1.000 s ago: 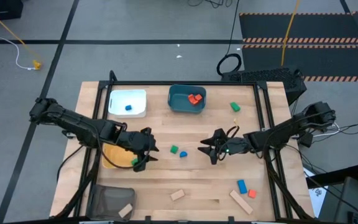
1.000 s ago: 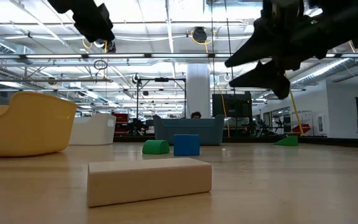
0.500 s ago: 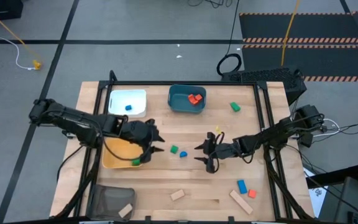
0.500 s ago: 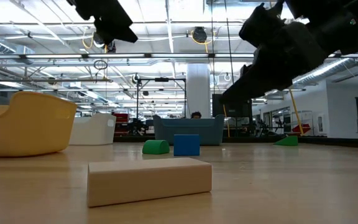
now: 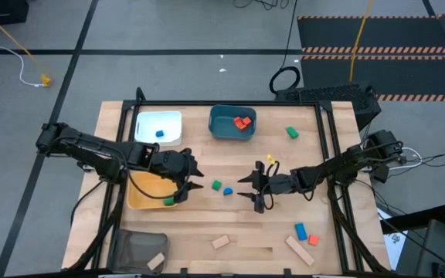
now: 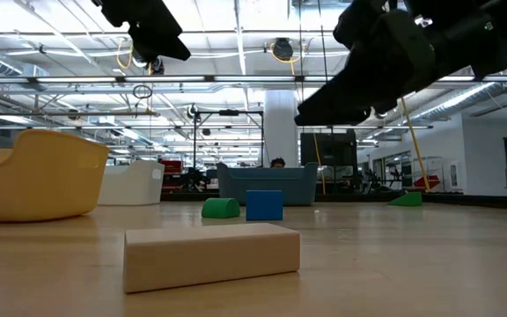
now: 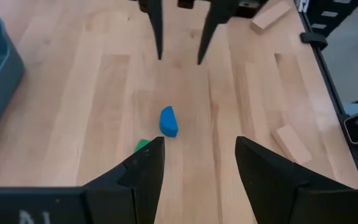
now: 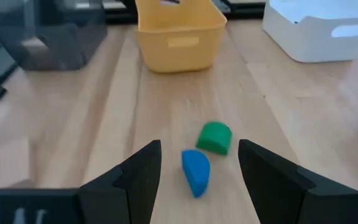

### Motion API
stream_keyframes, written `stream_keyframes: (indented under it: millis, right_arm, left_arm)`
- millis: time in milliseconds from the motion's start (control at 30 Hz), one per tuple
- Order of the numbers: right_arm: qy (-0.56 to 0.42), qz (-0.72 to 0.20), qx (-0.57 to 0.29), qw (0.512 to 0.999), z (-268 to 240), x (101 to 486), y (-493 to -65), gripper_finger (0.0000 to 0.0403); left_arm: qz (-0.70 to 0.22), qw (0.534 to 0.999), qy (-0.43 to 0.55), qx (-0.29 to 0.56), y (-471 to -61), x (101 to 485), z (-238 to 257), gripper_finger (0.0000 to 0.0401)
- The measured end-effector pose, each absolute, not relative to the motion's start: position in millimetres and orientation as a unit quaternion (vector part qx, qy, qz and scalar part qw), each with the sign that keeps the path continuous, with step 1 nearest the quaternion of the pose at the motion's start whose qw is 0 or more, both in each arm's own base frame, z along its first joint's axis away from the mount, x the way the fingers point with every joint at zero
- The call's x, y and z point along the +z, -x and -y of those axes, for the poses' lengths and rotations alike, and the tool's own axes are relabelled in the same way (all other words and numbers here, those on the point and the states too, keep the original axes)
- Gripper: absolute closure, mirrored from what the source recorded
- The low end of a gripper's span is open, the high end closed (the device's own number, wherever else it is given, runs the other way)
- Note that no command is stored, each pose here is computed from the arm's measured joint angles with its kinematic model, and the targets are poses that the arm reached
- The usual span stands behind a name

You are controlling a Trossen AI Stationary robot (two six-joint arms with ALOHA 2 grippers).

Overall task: Sort & place blocks by color
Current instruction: Put the top blue wooden block into the white bin

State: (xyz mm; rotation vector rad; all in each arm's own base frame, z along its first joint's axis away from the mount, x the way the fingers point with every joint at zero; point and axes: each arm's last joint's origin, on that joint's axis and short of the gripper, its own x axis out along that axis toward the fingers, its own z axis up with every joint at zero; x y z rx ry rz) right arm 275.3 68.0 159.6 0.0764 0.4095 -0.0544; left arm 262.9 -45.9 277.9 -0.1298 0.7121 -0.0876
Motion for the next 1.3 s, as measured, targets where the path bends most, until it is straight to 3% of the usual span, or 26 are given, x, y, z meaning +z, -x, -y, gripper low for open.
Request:
stream_keyframes:
  millis: [667,1300]
  right_arm:
    - [0.036,-0.250,-0.003,0.968,-48.3,125.9,-287.9,0.0168]
    - [-0.006,-0.219,0.058,0.974,-37.7,97.5,-302.7,0.0167]
  left_arm:
    - [-0.346,0.936,0.061,-0.030,-262.6,278.1,48.0,0.0203]
    - [-0.358,0.931,0.066,-0.024,-261.0,276.2,47.7,0.0203]
